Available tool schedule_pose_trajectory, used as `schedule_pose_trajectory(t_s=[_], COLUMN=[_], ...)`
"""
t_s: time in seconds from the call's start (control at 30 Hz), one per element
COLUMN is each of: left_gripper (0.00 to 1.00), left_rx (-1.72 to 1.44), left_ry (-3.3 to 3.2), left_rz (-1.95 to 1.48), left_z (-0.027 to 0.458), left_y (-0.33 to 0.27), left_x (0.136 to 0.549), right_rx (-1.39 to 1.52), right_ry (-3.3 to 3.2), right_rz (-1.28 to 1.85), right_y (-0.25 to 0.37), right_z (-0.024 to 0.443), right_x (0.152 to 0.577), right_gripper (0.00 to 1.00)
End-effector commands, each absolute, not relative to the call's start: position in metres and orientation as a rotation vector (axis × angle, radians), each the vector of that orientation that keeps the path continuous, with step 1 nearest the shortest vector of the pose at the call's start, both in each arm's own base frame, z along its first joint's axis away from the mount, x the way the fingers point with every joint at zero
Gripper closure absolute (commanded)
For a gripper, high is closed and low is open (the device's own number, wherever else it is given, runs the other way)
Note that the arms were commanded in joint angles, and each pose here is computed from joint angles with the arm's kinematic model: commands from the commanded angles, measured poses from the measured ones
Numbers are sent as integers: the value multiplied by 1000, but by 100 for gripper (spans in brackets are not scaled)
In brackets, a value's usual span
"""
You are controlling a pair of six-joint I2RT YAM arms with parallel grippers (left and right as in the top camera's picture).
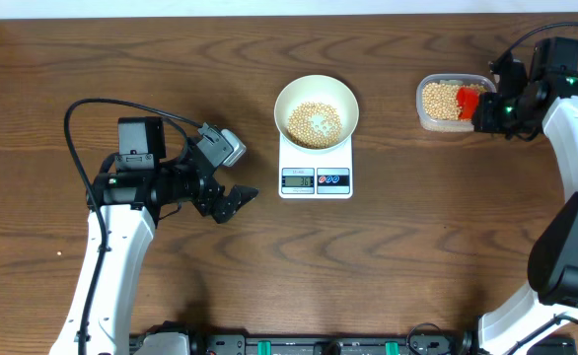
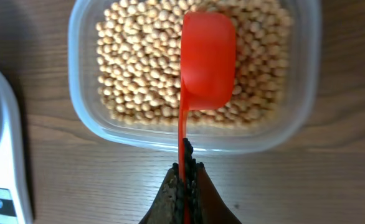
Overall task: Scoop item into bowl and weigh 50g on scale
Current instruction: 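Dip the red scoop into the soybeans and scoop them up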
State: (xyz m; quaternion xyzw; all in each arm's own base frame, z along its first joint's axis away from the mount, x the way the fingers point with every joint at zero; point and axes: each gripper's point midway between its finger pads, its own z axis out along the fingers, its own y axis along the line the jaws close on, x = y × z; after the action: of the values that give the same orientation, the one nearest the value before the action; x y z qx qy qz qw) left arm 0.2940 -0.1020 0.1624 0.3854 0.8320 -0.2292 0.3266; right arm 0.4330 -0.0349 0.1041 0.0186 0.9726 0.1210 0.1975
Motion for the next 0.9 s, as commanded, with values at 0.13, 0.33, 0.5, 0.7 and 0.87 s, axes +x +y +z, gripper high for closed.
schedule_pose_trajectory(t_s=[0.13, 0.33, 0.5, 0.7, 0.87], left_gripper=[2, 2, 2, 2, 2], left_rx=[1013, 1013, 1013, 1013, 1013], left_ry=[2171, 2171, 2171, 2171, 2171], left_rz=[-622, -622, -622, -622, -622], left_z=[163, 163, 163, 163, 163], left_y=[-105, -105, -105, -105, -105], left_x=[292, 292, 292, 292, 292], right_rx=[66, 63, 99, 173, 250], right_ry=[2722, 2707, 2698, 2641, 2578], right_rz=[554, 616, 608, 697, 782], right_y=[-10, -4, -16, -35, -57], right_z=[94, 96, 97, 106, 114], right_x=[436, 436, 437, 436, 434], right_gripper=[99, 99, 99, 99, 99])
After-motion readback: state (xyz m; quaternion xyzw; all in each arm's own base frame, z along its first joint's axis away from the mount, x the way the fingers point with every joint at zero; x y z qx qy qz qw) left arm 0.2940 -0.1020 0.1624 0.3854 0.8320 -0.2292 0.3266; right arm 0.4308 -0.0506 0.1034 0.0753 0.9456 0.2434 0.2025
